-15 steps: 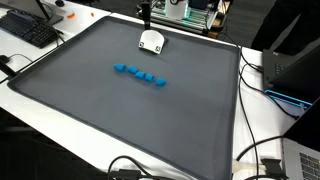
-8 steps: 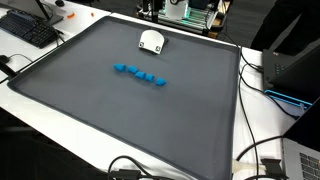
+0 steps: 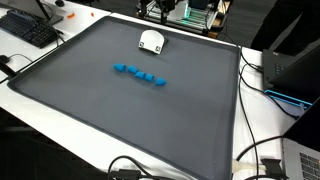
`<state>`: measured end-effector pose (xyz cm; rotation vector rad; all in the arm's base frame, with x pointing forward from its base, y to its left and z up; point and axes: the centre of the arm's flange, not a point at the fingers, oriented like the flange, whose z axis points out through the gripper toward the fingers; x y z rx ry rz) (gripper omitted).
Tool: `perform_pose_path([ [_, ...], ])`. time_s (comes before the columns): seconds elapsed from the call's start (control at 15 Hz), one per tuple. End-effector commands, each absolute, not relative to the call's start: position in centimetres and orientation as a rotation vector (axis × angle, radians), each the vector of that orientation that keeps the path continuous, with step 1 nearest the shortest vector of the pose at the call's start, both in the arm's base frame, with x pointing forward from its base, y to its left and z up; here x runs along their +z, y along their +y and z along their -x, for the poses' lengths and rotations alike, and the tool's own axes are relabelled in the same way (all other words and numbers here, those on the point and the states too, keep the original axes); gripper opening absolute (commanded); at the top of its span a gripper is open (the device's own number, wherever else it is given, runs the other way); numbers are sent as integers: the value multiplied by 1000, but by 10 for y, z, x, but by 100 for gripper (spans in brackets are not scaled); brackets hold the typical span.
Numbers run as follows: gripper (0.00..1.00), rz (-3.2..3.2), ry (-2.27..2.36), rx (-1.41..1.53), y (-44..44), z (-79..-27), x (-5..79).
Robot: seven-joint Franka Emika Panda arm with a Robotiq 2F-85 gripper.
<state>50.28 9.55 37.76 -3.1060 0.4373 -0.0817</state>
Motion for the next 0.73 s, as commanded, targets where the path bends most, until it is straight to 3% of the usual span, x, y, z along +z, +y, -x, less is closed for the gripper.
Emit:
perform_pose_path([
  [0.0, 100, 3147, 284, -35, 99, -515, 377],
  [0.67, 100, 3135, 226, -47, 100, -519, 377],
])
